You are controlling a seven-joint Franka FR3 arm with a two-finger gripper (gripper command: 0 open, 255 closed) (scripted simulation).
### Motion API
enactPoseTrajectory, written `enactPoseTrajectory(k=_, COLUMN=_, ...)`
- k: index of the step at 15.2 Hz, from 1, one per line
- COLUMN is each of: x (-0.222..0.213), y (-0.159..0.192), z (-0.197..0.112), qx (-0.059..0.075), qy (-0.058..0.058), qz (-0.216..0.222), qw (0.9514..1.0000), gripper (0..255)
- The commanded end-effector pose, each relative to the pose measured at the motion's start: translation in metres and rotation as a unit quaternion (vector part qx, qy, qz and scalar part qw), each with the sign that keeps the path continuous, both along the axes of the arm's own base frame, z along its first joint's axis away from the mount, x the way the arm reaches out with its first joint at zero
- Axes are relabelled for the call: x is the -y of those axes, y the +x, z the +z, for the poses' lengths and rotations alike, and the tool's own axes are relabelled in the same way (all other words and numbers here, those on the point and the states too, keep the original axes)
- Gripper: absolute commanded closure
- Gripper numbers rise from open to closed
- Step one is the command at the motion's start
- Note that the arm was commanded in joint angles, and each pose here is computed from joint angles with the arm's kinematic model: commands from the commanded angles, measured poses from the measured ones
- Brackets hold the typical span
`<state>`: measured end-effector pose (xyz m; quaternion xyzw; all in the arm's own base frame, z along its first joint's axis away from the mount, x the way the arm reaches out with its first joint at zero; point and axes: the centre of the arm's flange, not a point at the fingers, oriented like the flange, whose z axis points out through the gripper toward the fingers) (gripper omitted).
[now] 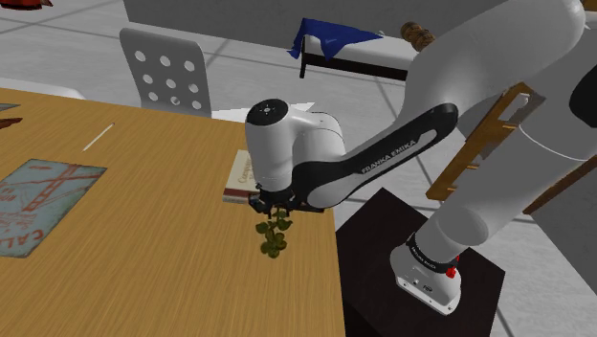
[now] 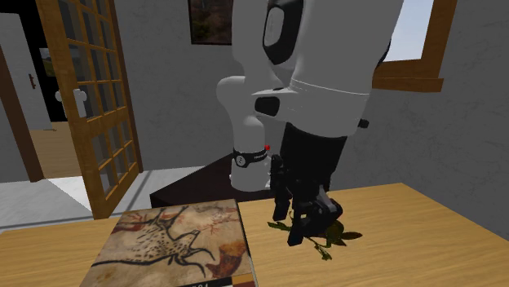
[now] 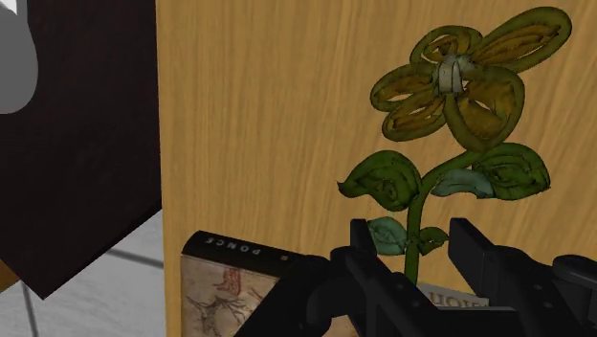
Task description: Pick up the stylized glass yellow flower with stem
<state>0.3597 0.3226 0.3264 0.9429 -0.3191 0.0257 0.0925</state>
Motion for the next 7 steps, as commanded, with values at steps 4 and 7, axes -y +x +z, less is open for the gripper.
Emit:
enactPoseTrajectory(k=4, x=0.0, y=0.0, z=0.026, qx=0.0, qy=0.0, qz=0.0, qw=1.0, gripper=255)
enactPoseTrajectory(k=7, x=0.0, y=0.0, z=0.032, qx=0.0, qy=0.0, qz=0.0, qw=1.0, gripper=255)
